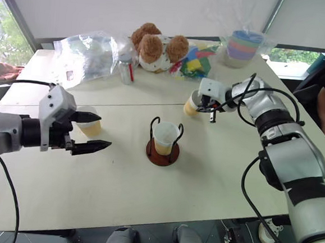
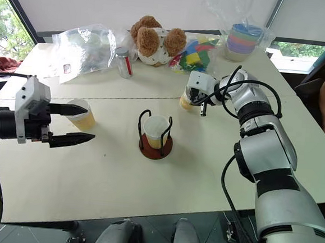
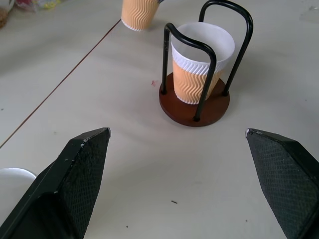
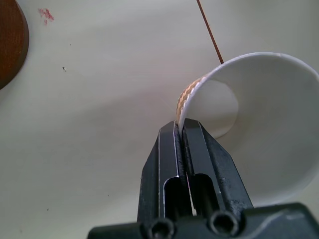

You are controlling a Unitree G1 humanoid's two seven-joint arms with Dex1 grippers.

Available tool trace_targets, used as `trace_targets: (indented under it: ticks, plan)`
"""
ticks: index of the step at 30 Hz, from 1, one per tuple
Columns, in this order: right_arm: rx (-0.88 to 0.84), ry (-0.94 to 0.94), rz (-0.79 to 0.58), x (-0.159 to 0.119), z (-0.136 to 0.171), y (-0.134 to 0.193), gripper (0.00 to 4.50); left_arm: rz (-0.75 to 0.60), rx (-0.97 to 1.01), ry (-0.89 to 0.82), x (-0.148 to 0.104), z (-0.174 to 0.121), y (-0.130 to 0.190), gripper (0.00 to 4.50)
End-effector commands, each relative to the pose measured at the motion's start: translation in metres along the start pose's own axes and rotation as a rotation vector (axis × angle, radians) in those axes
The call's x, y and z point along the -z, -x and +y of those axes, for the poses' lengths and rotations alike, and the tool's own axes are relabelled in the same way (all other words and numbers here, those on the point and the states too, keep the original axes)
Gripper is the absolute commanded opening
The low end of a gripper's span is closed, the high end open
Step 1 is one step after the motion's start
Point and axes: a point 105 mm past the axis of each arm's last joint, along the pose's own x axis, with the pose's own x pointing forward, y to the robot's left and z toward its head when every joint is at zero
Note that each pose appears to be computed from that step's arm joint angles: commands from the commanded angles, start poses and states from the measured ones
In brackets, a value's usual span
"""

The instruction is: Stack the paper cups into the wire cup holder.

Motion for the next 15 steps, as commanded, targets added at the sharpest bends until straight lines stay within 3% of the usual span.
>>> trace_targets:
  ticks: [1, 4, 7, 11, 15]
  plan:
    - [0.105, 0.105, -0.066, -0.031, -0.033, 0.036, 0.05, -0.015, -0.018, -0.037, -0.006, 0.003, 0.003, 4.5]
    - [0.069, 0.209, -0.174, -0.068, -0.046, 0.082, 0.05, 0.0, -0.008, -0.032, -0.003, 0.003, 0.004, 4.5]
    - [-0.058, 0.255, -0.273, -0.093, -0.036, 0.11, 0.05, 0.016, 0.005, -0.029, -0.001, 0.002, 0.005, 4.5]
    - [-0.208, 0.295, -0.38, -0.122, -0.003, 0.126, 0.05, 0.027, 0.024, -0.034, 0.0, 0.004, 0.004, 4.5]
    - [-0.371, 0.292, -0.406, -0.133, 0.031, 0.124, 0.05, 0.016, 0.04, -0.042, -0.002, 0.007, -0.002, 4.5]
